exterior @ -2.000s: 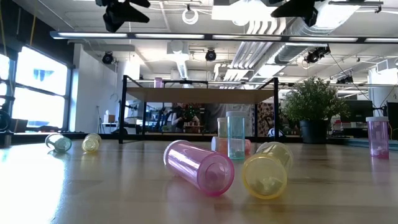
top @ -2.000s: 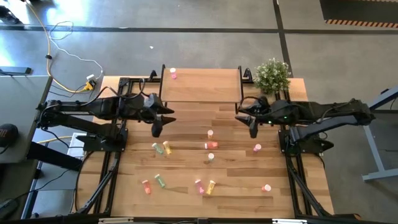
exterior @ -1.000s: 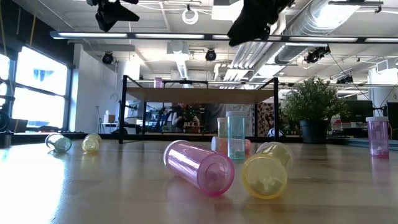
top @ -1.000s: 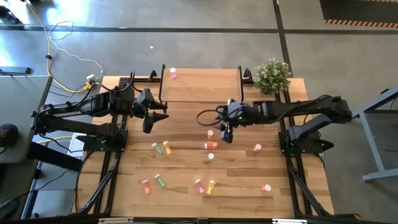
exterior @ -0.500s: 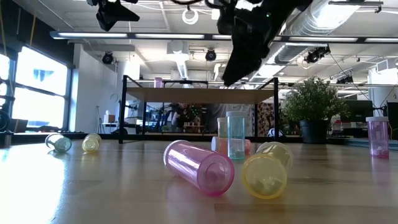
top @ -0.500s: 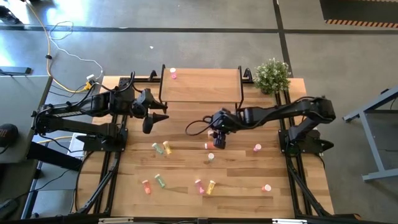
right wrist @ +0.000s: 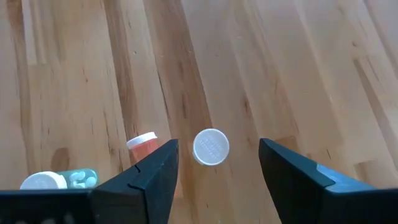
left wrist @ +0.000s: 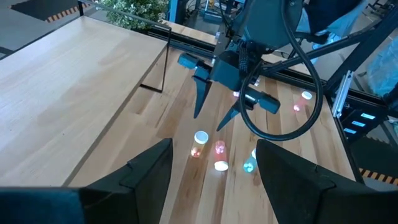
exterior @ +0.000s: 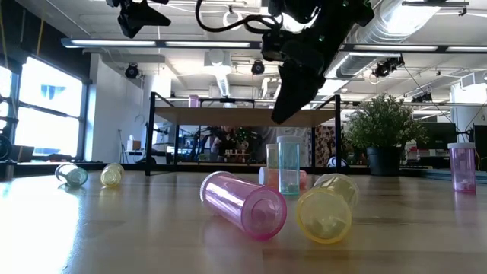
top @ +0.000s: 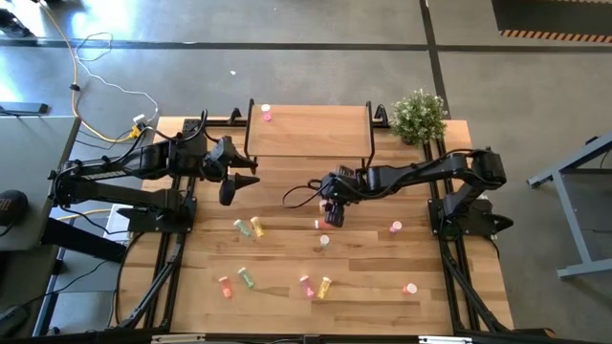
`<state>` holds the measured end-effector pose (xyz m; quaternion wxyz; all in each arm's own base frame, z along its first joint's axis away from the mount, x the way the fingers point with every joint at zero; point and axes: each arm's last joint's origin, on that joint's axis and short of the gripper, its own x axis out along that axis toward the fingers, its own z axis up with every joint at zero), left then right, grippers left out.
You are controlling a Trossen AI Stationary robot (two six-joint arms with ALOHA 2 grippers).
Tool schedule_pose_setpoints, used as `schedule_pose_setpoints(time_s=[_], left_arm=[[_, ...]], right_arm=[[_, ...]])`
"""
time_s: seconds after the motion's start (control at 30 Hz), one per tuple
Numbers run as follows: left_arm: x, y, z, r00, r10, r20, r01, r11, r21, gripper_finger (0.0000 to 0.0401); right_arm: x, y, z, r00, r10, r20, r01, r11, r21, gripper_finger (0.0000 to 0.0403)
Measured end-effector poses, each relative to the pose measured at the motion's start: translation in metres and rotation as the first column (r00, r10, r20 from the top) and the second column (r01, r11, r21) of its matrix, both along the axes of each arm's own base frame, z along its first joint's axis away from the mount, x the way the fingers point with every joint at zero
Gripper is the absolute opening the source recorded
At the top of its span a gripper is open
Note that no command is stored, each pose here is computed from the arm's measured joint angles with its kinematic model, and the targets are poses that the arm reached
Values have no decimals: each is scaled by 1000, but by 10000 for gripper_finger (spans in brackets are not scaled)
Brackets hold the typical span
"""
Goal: Pick and place medicine bottles onto shelf by color
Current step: Put the top yellow pill bottle on the shelf
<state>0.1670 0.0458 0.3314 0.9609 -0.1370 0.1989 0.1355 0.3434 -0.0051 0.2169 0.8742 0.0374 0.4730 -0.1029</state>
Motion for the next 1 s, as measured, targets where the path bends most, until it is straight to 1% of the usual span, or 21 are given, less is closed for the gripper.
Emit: schedule_pose_setpoints(time_s=[0.1, 0.3, 0.5, 0.67, 0.8, 0.87, 1.0], left_arm=[[0, 0, 0, 1000, 0, 0, 0, 1000, 0, 223], [0, 0, 0, 1000, 0, 0, 0, 1000, 0, 223], [0, 0, 0, 1000, -1, 0, 1, 1000, 3, 223], [0, 0, 0, 1000, -9, -5, 9, 1000, 24, 223], [0, 0, 0, 1000, -10, -7, 11, 999, 31, 223], [0, 0, 0, 1000, -11, -7, 11, 999, 32, 223], [0, 0, 0, 1000, -11, -7, 11, 999, 32, 223]], right_arm=[[2, -2, -6, 1000, 5, -18, -5, 1000, 1, 223], [7, -3, -22, 998, 23, -65, -21, 999, 28, 225], [14, -3, -32, 997, 47, -61, -46, 999, 23, 225], [17, -5, -37, 998, 40, -58, -39, 999, 18, 224], [18, -8, -39, 997, 31, -65, -30, 999, 18, 214], [17, -9, -44, 995, 39, -88, -35, 999, 39, 205], [18, -9, -44, 996, 41, -75, -38, 998, 43, 189]])
